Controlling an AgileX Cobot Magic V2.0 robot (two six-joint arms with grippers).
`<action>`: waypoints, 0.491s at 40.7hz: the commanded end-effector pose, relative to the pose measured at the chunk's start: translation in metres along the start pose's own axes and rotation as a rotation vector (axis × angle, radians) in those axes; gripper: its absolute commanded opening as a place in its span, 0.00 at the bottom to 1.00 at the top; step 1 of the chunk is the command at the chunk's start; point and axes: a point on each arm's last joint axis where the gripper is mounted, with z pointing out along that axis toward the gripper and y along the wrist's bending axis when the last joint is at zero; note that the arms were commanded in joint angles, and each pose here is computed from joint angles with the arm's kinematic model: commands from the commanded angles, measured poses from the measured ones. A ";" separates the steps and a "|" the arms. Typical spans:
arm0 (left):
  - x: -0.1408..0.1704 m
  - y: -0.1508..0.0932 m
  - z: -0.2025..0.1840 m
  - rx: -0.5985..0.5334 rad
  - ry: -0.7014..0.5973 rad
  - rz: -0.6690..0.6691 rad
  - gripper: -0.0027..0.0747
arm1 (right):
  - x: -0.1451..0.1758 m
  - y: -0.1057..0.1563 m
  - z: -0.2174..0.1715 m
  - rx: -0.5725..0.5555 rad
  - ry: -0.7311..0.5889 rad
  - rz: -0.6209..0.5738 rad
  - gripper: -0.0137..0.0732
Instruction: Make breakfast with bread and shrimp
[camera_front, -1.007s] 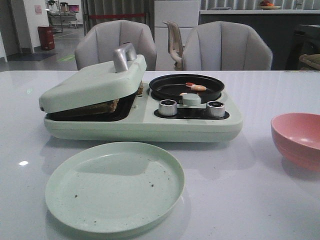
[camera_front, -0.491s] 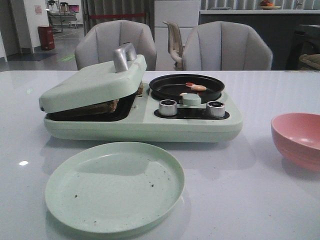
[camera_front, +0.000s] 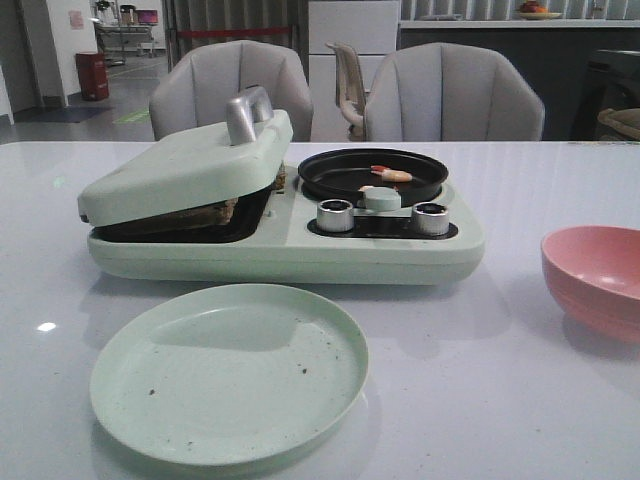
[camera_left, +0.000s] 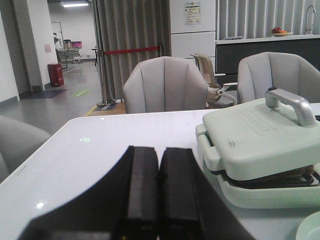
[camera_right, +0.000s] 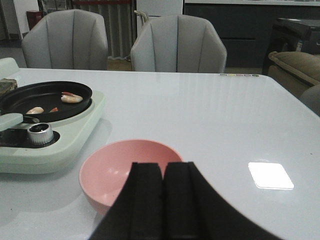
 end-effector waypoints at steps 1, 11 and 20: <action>-0.007 0.001 -0.002 -0.009 -0.105 -0.018 0.16 | -0.018 -0.001 -0.004 0.009 -0.159 0.004 0.20; -0.007 0.001 -0.002 -0.009 -0.105 -0.018 0.16 | -0.024 -0.001 -0.005 0.011 -0.226 0.030 0.20; -0.007 0.001 -0.002 -0.009 -0.105 -0.018 0.16 | -0.024 -0.001 -0.005 0.011 -0.226 0.030 0.20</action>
